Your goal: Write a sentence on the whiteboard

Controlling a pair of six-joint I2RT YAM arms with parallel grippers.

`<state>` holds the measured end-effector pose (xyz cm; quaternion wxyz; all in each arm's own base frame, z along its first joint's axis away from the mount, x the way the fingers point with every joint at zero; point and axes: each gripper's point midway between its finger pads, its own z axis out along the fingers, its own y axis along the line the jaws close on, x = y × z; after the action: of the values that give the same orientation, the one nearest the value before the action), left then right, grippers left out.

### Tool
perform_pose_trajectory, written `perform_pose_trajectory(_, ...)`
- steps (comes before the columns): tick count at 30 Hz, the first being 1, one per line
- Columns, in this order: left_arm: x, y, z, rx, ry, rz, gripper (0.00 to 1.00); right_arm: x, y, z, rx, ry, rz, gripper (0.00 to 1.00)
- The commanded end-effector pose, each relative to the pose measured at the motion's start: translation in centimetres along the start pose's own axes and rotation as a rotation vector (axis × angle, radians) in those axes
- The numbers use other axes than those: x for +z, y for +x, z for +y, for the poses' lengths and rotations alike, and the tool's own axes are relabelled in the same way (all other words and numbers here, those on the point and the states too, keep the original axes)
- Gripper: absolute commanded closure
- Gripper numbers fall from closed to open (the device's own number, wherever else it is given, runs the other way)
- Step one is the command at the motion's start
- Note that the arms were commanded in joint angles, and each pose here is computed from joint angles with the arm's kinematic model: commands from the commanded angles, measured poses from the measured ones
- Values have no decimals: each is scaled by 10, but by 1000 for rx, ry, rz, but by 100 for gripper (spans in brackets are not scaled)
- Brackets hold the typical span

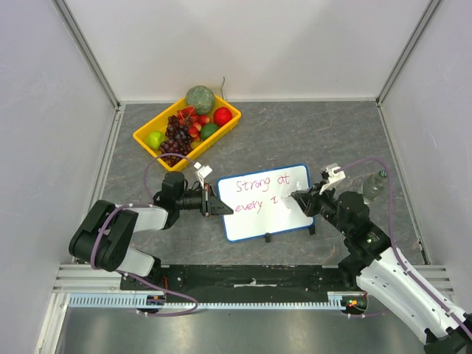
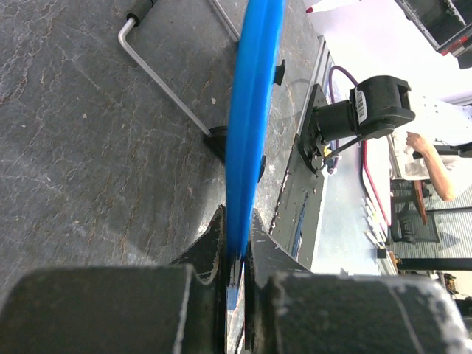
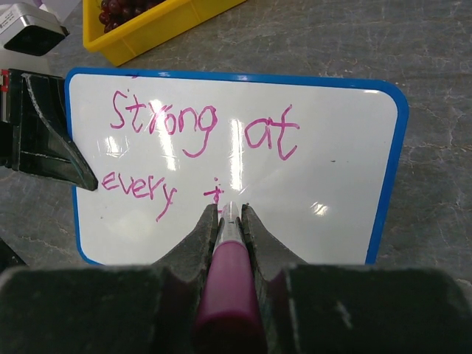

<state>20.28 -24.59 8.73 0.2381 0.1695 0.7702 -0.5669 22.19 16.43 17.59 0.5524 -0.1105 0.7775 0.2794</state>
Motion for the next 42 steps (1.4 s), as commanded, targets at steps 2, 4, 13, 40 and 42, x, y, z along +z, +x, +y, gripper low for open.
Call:
perform_pose_trajectory(2, -5, 4, 39, -29, -156, -43, 98, 7, -15, 9, -10, -49, -80, 100)
perform_pose_trajectory(4, -5, 5, 38, -30, -153, -39, 98, 9, -15, 8, -5, -48, -85, 100)
perform_pose_trajectory(13, -5, 5, 37, -32, -143, -39, 98, 18, -5, 7, 15, -51, -71, 100)
perform_pose_trajectory(40, -6, 5, 35, -29, -130, -40, 98, 15, 32, -7, 11, -10, 26, 100)
perform_pose_trajectory(42, -6, 5, 35, -29, -130, -40, 98, 14, 33, -6, 12, -14, 29, 100)
